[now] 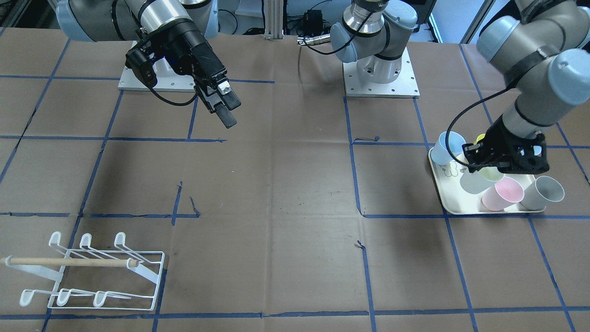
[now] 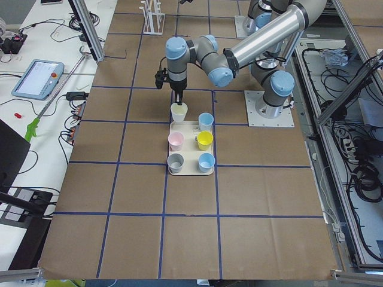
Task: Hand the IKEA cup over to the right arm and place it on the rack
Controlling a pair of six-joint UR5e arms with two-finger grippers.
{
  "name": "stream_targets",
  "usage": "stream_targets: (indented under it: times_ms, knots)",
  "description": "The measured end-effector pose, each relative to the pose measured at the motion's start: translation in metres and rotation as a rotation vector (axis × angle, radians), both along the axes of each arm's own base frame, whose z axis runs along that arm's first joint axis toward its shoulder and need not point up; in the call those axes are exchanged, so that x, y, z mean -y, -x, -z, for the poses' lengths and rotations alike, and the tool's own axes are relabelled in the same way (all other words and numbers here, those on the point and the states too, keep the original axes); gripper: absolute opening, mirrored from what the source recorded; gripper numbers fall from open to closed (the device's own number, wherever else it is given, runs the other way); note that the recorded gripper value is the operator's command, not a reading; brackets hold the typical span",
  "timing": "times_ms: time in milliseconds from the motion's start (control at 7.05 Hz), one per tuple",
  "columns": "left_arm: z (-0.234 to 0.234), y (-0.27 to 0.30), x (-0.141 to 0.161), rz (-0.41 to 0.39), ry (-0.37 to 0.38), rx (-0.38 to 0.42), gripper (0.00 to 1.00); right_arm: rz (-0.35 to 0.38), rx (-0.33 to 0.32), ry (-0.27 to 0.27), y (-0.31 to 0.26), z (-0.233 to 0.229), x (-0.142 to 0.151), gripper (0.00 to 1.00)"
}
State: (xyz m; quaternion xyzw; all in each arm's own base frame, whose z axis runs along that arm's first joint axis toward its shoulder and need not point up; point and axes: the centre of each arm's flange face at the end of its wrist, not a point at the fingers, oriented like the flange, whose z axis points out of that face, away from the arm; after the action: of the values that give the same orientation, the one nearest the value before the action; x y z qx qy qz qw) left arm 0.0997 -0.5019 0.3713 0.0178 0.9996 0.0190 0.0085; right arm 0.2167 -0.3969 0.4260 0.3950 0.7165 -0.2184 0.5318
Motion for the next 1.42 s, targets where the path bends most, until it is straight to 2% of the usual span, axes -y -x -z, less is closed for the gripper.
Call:
stream_targets:
  times_ms: [284,426,568,709,851,993,1135,1277,1419]
  knots:
    - [-0.072,0.0,0.006,0.005,-0.028,-0.019,0.0,0.045,0.109,-0.06,0.0,0.001,-0.004,1.0]
    - [-0.09,0.001,0.01,0.012,-0.025,-0.028,0.0,0.075,0.183,-0.097,0.0,0.001,-0.008,1.0]
    - [-0.097,0.003,0.018,0.026,0.014,-0.05,0.0,0.094,0.229,-0.12,0.0,0.006,-0.012,1.0]
    - [-0.099,0.009,0.028,0.051,0.095,-0.094,0.0,0.104,0.239,-0.127,0.001,0.012,-0.014,1.0]
    - [-0.099,0.019,0.038,0.088,0.203,-0.157,0.0,0.119,0.213,-0.114,0.003,0.017,-0.014,1.0]
    - [-0.098,0.035,0.046,0.142,0.332,-0.227,0.0,0.141,0.145,-0.066,0.007,0.021,-0.014,1.0]
    - [-0.096,0.053,0.047,0.219,0.462,-0.281,0.0,0.153,0.07,-0.006,0.01,0.023,-0.014,1.0]
    - [-0.092,0.077,0.043,0.318,0.603,-0.318,0.0,0.151,0.021,0.034,0.012,0.023,-0.014,1.0]
    - [-0.088,0.104,0.031,0.415,0.739,-0.334,0.0,0.145,-0.002,0.05,0.012,0.024,-0.014,1.0]
